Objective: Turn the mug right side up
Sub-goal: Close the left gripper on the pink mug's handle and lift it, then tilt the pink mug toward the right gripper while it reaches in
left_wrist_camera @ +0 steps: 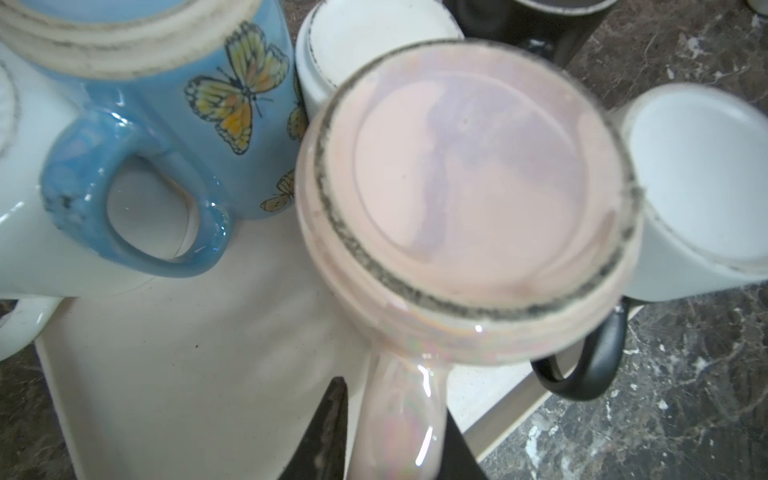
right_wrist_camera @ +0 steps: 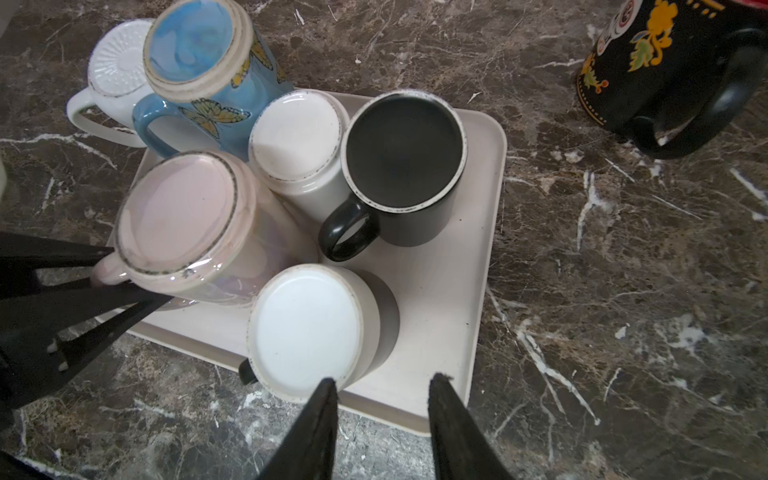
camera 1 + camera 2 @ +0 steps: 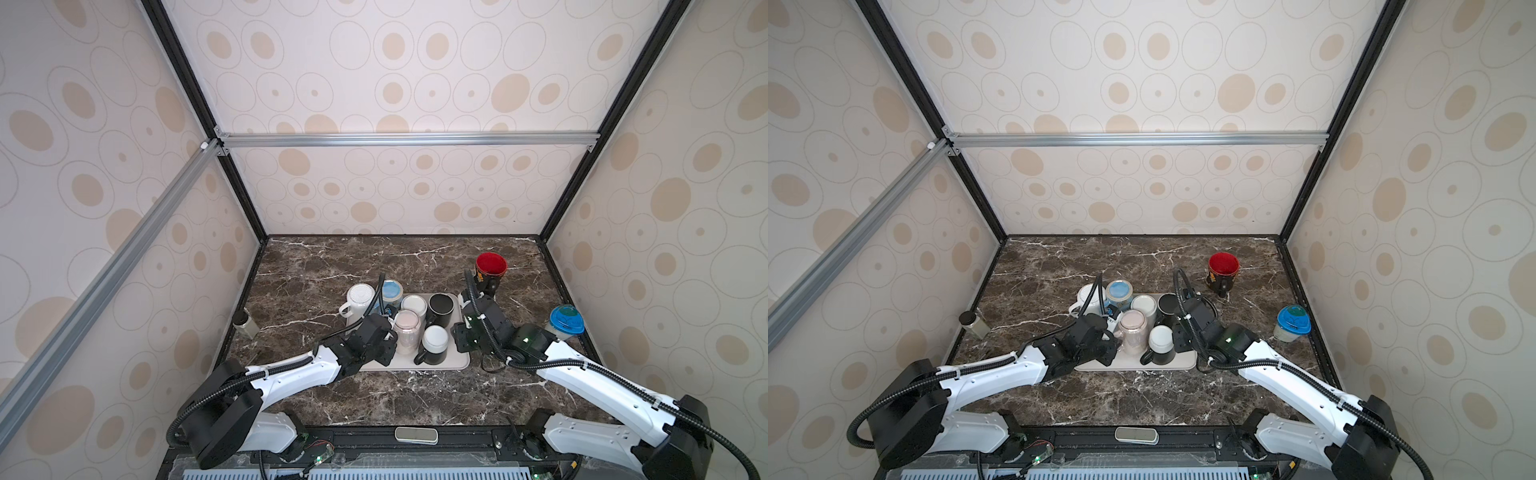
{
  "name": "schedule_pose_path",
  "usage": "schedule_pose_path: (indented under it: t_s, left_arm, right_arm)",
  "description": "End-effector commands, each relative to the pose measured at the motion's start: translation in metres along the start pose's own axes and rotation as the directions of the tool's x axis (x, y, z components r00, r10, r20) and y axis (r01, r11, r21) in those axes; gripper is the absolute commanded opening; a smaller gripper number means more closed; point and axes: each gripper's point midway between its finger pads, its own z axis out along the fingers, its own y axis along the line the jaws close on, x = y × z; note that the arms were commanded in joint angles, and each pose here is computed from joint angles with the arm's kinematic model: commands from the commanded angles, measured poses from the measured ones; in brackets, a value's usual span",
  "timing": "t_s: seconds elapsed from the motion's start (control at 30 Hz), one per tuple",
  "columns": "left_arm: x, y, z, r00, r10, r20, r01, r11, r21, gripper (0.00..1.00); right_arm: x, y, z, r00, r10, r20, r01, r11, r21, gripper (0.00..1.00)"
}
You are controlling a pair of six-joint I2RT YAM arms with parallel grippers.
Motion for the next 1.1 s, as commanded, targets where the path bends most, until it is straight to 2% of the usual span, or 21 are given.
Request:
schedule_pose_path:
  t_s: [0.0,0.13,0.27,0.37,0.9,1.07]
  left_arm:
    - [-0.02,-0.004,-0.01,0.998,0.006,0.058,-0.006,1.0,0.006,0.25]
    - [-0.016,-0.005,-0.008,0.999,0.013,0.045,-0.014,1.0,0.01,0.23]
    - [-0.014,-0.004,-0.006,0.999,0.013,0.039,-0.013,1.0,0.006,0.05]
    - [-0.015,-0.005,-0.007,0.999,0.016,0.042,-0.016,1.0,0.009,0.0]
    - [-0.06,-0.007,-0.055,0.973,-0.028,0.228,0.019,0.999,0.041,0.0]
    - [-0.083,-0.012,-0.084,0.947,-0.066,0.316,0.037,0.995,0.096,0.0]
  right_arm:
    - [0.002,0.005,-0.003,1.0,0.011,0.01,-0.011,1.0,-0.024,0.38]
    - [0.003,0.007,-0.002,1.0,0.011,0.01,-0.01,1.0,-0.026,0.38]
    - [0.003,0.009,-0.002,1.0,0.01,0.01,-0.01,0.999,-0.032,0.35]
    - [0.002,0.01,-0.001,1.0,0.008,0.007,-0.008,0.999,-0.032,0.34]
    - [-0.003,0.019,-0.005,1.0,0.011,0.023,-0.009,0.997,-0.076,0.31]
    - [-0.009,0.025,-0.016,0.998,0.029,0.053,-0.022,0.993,-0.12,0.3]
